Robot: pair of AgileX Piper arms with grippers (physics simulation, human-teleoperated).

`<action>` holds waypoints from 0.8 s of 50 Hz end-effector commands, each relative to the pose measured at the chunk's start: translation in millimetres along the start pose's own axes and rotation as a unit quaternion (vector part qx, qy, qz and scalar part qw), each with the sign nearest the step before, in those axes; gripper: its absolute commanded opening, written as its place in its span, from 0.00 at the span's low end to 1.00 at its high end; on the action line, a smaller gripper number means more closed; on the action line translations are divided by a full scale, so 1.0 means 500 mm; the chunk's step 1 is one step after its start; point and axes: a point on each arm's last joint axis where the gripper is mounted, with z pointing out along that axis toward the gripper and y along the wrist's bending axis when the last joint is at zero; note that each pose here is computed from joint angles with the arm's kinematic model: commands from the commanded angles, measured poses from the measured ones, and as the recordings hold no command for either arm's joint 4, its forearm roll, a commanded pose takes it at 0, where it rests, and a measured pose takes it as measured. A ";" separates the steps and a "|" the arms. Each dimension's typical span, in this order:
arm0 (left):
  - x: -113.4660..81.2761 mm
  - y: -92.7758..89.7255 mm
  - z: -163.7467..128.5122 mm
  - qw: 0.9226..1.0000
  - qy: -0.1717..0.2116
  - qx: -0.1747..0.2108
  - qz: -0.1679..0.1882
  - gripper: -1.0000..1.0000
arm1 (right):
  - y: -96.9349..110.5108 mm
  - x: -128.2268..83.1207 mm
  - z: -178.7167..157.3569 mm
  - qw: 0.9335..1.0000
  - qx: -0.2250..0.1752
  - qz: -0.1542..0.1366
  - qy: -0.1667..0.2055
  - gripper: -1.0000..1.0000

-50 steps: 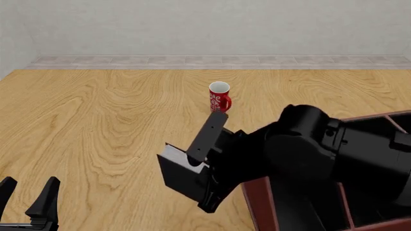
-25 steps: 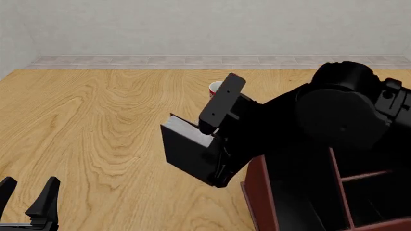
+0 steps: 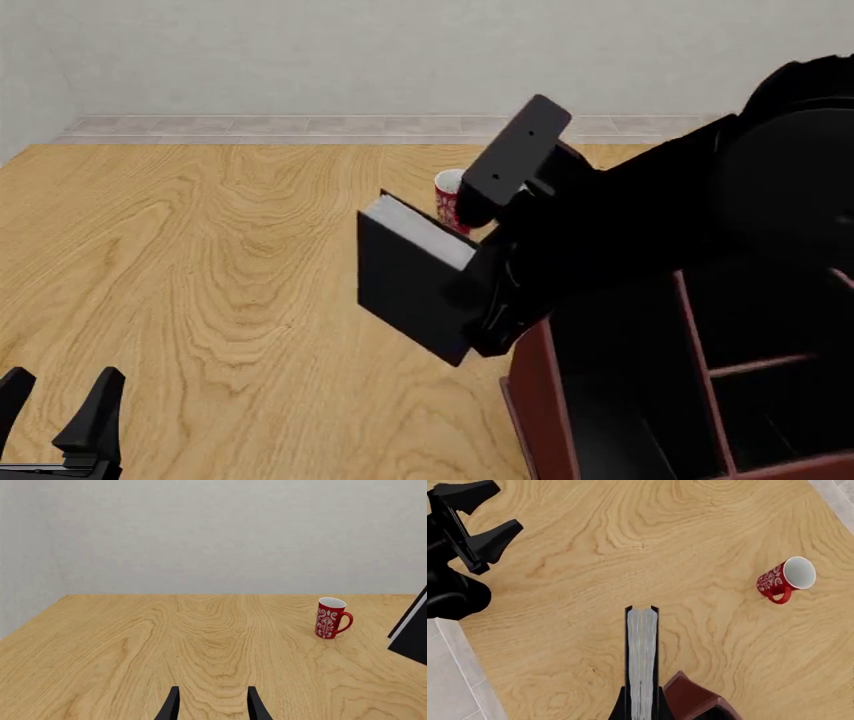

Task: Pick up the book and place it in the left compartment of the caddy.

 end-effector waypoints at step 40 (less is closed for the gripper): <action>0.000 0.000 0.000 1.000 0.000 0.000 0.000 1.00 | -0.020 0.042 -0.201 0.995 0.033 0.060 -0.074 0.00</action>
